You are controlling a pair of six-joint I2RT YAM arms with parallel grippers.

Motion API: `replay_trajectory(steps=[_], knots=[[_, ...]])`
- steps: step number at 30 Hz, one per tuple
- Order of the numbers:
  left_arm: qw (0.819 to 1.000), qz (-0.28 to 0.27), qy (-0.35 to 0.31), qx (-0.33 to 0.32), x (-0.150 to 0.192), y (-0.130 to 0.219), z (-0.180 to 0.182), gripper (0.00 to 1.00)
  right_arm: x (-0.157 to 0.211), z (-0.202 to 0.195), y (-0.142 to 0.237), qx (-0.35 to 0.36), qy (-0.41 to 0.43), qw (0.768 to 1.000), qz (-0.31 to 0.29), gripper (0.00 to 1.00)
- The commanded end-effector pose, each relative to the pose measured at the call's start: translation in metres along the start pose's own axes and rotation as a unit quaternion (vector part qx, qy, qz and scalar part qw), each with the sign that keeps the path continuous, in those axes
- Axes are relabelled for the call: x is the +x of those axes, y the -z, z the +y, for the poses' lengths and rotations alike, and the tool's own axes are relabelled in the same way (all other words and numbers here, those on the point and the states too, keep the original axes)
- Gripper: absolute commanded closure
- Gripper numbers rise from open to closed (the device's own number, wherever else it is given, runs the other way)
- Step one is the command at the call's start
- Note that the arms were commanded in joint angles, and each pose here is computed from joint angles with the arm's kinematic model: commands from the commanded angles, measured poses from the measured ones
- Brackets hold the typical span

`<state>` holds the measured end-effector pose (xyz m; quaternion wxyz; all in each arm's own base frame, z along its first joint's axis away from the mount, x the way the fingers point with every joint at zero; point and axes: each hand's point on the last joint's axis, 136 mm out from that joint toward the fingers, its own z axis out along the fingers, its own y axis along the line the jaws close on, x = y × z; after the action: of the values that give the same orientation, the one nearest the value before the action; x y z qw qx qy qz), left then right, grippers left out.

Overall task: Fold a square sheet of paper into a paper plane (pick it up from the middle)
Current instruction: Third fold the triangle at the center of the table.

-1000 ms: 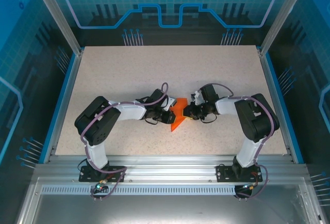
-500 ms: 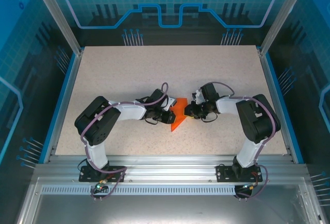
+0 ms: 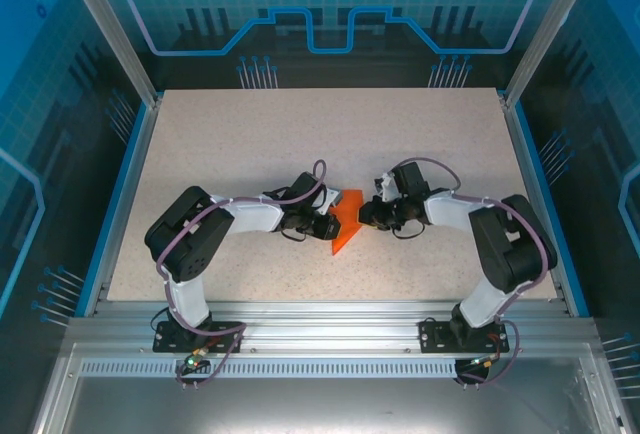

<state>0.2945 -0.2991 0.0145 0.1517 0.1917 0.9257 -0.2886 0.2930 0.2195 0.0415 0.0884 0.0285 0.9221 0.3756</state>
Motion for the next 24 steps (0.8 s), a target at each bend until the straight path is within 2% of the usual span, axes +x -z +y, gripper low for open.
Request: replay_trajectory(steps=[1,11,18,24], knots=[[0.999,0.039,0.019,-0.026,0.02,-0.009,0.022,0.84,0.017,0.017,-0.007,-0.021,0.002,1.0,0.009,0.84],[0.999,0.043,0.02,-0.022,0.02,-0.009,0.024,0.84,0.037,0.028,-0.037,-0.041,0.0,0.999,0.027,0.89],[0.999,0.042,0.022,-0.022,0.019,-0.009,0.024,0.84,0.047,0.003,-0.053,-0.005,-0.018,0.999,0.04,0.89],[0.998,0.044,0.022,-0.024,0.019,-0.01,0.026,0.84,0.046,0.013,-0.047,-0.027,-0.007,0.999,0.032,0.88]])
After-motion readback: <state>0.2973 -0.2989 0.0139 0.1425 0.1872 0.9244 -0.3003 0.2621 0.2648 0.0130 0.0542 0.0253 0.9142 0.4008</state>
